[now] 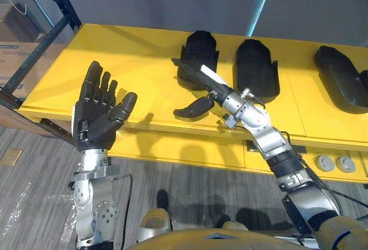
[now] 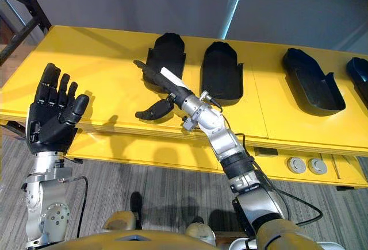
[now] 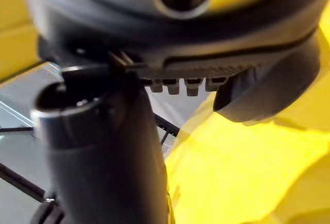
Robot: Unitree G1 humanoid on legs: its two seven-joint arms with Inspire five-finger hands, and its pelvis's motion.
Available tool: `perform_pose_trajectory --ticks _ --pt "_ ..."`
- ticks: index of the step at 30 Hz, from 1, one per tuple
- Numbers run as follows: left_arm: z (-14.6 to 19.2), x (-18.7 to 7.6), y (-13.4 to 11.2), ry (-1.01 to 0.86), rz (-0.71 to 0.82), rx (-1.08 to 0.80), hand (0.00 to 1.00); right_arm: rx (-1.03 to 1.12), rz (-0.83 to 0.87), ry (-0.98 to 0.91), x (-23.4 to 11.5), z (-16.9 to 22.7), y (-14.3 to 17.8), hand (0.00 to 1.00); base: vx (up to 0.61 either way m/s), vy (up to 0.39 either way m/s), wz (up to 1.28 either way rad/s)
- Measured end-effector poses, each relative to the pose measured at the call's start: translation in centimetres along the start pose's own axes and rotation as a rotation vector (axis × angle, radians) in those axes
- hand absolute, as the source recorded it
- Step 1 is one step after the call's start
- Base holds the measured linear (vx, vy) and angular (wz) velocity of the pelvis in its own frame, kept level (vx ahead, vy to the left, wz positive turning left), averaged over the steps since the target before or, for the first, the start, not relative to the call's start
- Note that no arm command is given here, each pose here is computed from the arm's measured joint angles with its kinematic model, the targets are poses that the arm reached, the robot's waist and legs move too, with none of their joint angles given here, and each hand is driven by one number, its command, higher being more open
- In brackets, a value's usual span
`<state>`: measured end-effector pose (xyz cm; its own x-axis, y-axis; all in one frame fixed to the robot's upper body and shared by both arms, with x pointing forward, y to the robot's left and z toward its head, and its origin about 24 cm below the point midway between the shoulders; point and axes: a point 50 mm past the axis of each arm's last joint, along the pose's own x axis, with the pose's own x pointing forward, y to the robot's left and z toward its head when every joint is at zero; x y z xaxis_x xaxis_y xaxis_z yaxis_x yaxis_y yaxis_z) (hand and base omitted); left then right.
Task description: Walk over and take three plastic housings, then place them on the shelf
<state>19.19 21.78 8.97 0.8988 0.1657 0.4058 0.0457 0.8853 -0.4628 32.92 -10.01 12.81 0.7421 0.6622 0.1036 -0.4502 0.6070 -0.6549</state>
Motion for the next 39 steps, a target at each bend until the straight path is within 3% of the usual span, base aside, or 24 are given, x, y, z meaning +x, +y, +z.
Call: perform_pose_trajectory --ticks 18,39 --pt "-0.8 -0.2 0.4 0.041 0.004 -0.012 1.00 -0.209 0.108 0.122 0.7 -1.0 -2.7 1.00 0.00 -0.005 0.02" --pt "-1.1 -0.1 0.1 0.065 -0.034 -0.010 1.00 -0.217 0.402 0.050 1.3 0.6 -0.7 1.00 0.00 0.000 0.00"
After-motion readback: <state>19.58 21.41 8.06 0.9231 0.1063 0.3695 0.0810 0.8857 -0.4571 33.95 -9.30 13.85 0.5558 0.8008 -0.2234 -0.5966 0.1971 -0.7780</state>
